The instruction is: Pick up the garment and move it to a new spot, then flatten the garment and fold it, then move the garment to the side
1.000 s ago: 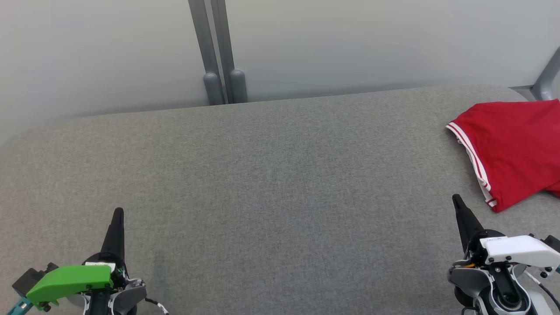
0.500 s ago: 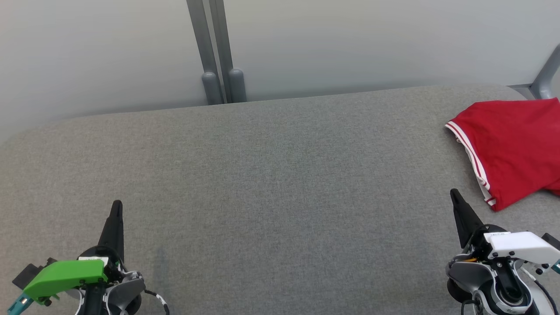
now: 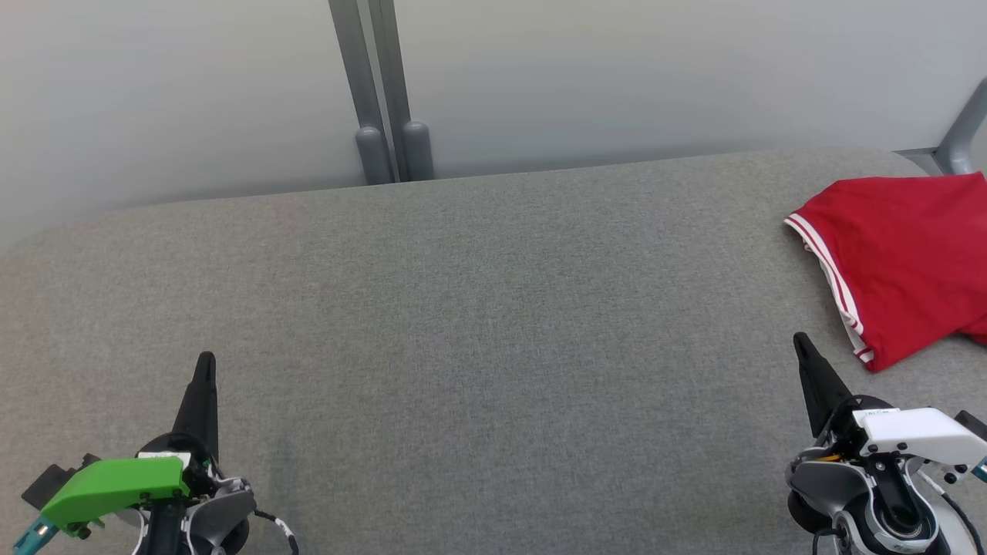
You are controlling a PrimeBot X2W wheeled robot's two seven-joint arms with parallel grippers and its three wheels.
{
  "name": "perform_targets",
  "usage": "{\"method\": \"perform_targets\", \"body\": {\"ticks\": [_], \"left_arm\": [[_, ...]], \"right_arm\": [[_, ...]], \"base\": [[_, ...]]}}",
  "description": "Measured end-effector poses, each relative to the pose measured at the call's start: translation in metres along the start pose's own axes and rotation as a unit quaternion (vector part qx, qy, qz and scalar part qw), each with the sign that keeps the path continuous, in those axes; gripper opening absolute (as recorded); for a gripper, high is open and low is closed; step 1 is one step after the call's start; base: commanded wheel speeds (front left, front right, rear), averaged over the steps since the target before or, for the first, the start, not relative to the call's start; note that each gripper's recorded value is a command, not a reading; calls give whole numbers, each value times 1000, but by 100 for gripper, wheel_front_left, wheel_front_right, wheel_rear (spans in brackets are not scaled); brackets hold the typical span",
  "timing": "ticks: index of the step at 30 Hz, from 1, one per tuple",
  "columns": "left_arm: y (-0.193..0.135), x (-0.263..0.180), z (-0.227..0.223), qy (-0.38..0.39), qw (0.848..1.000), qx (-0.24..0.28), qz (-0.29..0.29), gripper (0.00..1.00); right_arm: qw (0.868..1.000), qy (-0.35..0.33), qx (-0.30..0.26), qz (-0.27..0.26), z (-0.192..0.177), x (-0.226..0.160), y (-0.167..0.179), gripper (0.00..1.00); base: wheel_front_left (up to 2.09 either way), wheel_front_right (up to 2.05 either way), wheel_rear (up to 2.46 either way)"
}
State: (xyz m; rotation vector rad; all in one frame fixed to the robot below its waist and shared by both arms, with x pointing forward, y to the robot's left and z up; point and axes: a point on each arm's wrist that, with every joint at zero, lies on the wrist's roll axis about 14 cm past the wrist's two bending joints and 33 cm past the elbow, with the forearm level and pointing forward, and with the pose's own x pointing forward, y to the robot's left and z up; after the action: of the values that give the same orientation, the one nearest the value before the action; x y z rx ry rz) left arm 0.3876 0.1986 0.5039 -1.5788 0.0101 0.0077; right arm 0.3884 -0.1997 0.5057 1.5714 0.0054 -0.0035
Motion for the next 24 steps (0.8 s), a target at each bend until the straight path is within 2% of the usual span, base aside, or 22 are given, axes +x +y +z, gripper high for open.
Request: {"method": "perform_targets", "body": {"ticks": [24], "left_arm": [[0, 0, 0, 0, 1000, 0, 0, 0]], "right_arm": [[1000, 0, 0, 0, 0, 0, 0, 0]], "base": [[0, 0, 0]]}}
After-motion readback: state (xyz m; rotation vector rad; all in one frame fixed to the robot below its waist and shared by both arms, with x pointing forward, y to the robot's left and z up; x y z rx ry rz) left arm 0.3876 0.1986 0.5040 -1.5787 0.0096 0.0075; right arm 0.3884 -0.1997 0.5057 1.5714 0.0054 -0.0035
